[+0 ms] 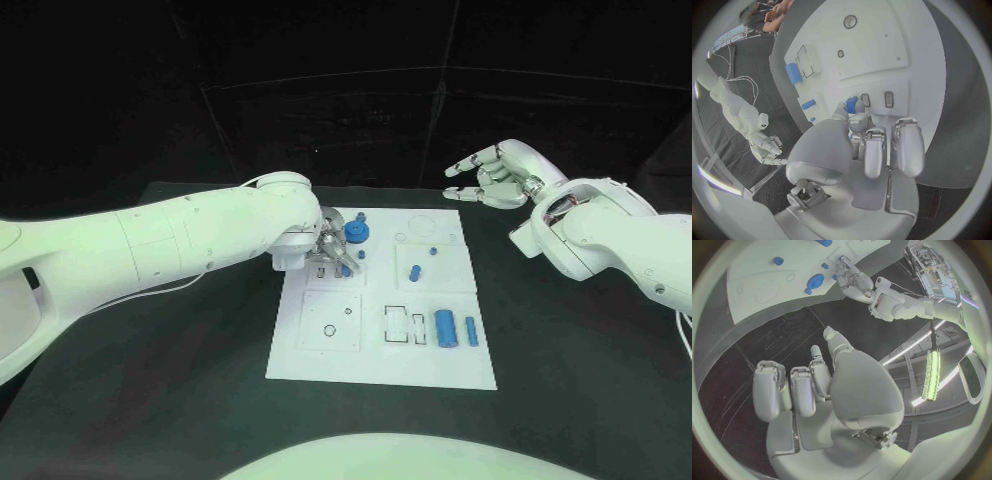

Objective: Assemble the parts on the task board

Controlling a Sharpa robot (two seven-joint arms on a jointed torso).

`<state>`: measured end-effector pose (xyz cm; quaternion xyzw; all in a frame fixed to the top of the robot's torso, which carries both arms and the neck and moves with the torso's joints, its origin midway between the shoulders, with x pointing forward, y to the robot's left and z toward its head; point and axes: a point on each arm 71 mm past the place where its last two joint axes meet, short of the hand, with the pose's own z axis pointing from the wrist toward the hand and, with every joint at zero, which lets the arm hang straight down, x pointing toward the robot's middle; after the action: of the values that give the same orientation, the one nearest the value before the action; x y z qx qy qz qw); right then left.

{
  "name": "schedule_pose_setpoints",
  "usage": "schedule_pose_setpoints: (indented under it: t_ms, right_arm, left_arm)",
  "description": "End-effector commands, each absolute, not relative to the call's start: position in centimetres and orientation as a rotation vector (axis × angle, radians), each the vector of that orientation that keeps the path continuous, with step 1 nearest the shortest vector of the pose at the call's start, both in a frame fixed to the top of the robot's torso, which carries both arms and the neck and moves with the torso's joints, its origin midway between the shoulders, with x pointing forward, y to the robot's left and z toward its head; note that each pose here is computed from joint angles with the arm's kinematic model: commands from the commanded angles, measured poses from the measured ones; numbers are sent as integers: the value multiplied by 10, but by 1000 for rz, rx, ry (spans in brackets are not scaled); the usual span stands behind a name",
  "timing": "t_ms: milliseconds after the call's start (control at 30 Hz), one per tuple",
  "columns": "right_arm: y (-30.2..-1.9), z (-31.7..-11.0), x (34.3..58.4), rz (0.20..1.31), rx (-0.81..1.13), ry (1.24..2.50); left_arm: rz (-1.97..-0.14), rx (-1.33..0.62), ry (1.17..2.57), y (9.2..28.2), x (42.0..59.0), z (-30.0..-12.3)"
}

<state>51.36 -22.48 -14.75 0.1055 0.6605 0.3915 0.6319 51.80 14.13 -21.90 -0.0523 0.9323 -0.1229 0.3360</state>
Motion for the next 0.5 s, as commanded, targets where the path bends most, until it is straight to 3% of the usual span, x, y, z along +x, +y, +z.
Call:
schedule_pose_setpoints:
  t_ms: [33,500]
  right_arm:
    - [-224,-146,514,900,231,1513]
    - [-229,-147,516,883,241,1505]
  left_arm:
    - [-365,-166,2420,141,517,-219]
    - [-392,-272,2348,157,512,-213]
